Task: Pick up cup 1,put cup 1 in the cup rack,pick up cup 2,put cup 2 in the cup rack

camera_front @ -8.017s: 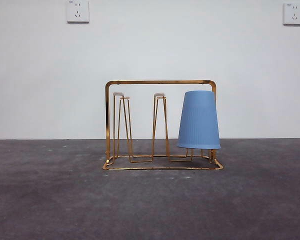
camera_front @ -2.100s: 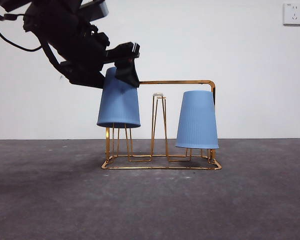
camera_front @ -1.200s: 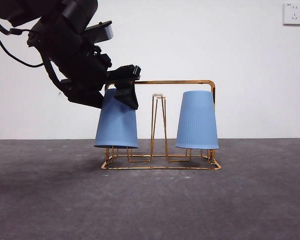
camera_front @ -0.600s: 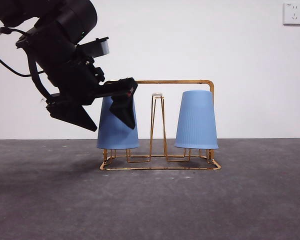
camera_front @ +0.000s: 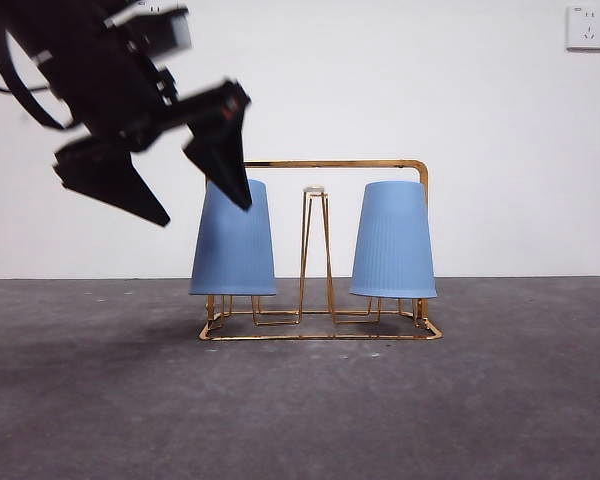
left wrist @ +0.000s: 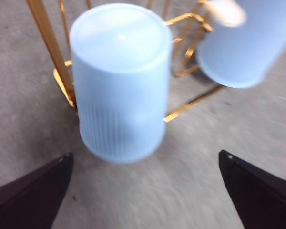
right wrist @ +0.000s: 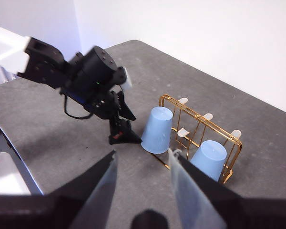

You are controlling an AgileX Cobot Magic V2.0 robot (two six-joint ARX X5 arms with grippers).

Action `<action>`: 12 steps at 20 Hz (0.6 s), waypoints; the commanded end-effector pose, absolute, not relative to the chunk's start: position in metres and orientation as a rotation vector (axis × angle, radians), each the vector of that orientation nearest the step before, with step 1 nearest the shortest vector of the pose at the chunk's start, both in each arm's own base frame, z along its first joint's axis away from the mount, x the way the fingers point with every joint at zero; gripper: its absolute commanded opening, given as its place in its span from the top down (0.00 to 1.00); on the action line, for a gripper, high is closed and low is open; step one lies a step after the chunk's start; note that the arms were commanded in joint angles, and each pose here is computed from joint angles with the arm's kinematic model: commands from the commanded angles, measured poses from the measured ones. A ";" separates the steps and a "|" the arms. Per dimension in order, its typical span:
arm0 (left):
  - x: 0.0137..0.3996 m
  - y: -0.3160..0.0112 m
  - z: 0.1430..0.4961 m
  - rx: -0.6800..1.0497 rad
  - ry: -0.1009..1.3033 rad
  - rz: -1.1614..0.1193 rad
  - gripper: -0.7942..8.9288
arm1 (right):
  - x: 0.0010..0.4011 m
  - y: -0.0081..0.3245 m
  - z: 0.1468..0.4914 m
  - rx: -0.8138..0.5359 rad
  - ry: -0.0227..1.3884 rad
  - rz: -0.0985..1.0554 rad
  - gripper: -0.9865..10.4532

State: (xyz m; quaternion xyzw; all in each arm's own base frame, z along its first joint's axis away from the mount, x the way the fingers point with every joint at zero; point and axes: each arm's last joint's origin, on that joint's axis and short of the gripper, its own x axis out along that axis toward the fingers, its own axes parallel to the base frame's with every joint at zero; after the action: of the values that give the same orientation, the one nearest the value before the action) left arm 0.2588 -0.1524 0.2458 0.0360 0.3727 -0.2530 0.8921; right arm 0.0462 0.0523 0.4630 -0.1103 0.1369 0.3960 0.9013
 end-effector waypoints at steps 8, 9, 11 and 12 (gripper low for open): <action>0.186 -0.118 0.305 -0.040 0.809 -0.742 0.37 | 0.043 0.048 0.447 -0.290 0.451 0.784 0.75; 0.176 -0.113 0.311 -0.071 0.809 -0.778 0.37 | 0.043 0.047 0.445 -0.299 0.472 0.776 0.75; 0.159 -0.106 0.322 -0.128 0.805 -0.843 0.37 | 0.042 0.045 0.442 -0.299 0.517 0.765 0.75; 0.151 -0.102 0.327 -0.146 0.796 -0.876 0.37 | 0.041 0.044 0.440 -0.308 0.535 0.764 0.75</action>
State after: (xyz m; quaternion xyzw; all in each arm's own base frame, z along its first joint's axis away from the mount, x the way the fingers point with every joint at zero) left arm 0.1505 -0.1021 0.3267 -0.0609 0.3717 -0.4146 0.8284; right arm 0.0398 0.0433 0.4409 -0.1553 0.2538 0.3701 0.8801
